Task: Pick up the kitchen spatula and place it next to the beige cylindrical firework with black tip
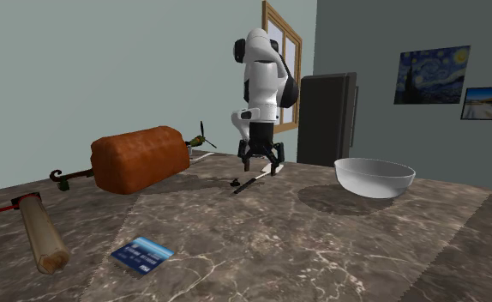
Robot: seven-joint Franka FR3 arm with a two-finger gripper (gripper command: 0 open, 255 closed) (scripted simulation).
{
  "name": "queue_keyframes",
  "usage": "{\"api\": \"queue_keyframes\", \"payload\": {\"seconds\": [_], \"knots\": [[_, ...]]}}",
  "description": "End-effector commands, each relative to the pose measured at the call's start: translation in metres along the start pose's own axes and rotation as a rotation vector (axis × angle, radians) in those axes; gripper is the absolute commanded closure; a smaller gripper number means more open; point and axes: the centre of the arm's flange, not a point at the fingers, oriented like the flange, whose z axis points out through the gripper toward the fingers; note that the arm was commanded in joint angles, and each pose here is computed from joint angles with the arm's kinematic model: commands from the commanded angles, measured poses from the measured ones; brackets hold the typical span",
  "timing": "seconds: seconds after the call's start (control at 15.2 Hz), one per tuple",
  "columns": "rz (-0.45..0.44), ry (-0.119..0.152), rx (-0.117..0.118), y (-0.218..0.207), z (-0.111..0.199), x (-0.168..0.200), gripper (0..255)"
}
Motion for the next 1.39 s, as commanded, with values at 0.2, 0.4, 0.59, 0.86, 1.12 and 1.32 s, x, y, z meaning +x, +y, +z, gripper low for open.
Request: {"api": "queue_keyframes", "payload": {"seconds": [0.2,0.4,0.59,0.86,1.12,1.32], "knots": [[0.0,0.0,0.0,0.0,0.0,0.0,255],[0.0,0.0,0.0,0.0,0.0,0.0,255],[0.0,0.0,0.0,0.0,0.0,0.0,255],[0.0,0.0,0.0,0.0,-0.005,0.0,255],[0.0,0.0,0.0,0.0,-0.026,0.002,255],[0.0,0.0,0.0,0.0,-0.042,0.003,255]]}}
